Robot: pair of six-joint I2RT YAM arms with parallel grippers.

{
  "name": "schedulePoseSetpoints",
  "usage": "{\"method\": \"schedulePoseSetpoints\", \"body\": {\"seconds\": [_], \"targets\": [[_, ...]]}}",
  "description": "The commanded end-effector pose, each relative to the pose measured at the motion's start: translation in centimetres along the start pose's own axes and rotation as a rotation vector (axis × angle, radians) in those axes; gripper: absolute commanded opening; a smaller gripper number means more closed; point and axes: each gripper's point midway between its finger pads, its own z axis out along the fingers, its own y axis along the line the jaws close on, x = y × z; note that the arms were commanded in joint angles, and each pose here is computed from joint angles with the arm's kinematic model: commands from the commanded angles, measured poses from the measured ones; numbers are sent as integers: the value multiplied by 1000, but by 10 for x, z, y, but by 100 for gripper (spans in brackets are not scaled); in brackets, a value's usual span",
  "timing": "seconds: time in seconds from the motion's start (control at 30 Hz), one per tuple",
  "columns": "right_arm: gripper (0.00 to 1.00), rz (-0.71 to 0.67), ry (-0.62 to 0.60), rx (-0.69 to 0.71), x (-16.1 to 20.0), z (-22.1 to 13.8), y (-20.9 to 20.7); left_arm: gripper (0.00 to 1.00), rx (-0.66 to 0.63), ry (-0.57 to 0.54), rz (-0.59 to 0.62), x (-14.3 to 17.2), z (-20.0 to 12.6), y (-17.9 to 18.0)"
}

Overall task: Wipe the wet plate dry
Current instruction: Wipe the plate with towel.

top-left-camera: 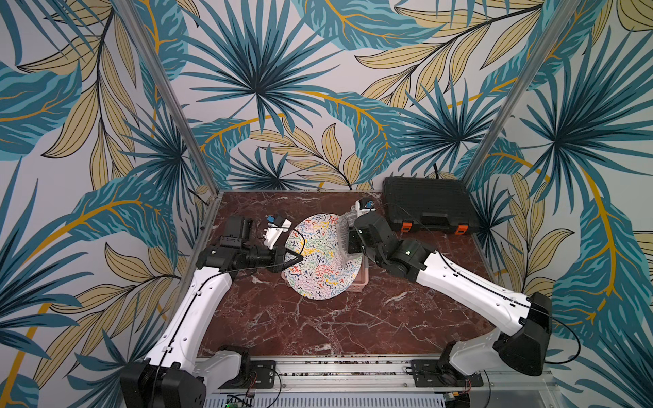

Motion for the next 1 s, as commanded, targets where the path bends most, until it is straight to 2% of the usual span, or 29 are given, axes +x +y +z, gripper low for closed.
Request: {"method": "schedulePoseSetpoints", "body": {"seconds": [0.0, 0.3, 0.47, 0.57, 0.67, 0.8, 0.97], "targets": [[0, -41, 45, -93, 8, 6, 30, 0, 105, -66, 117, -22, -11, -32], [0, -205, 75, -288, 22, -1, 151, 0, 97, -64, 110, -20, -11, -29], [0, -213, 90, -335, 26, -4, 170, 0, 100, -64, 111, -21, -11, -30], [0, -215, 89, -277, 30, 0, 153, 0, 98, -66, 108, -21, -11, -29], [0, -142, 94, -230, 30, 4, 120, 0, 96, -67, 108, -21, -11, -29], [0, -38, 97, -151, 36, 11, 60, 0, 103, -70, 107, -21, -13, -31], [0, -13, 115, -15, 51, 15, -8, 0, 109, -71, 106, -22, -13, -32]]}}
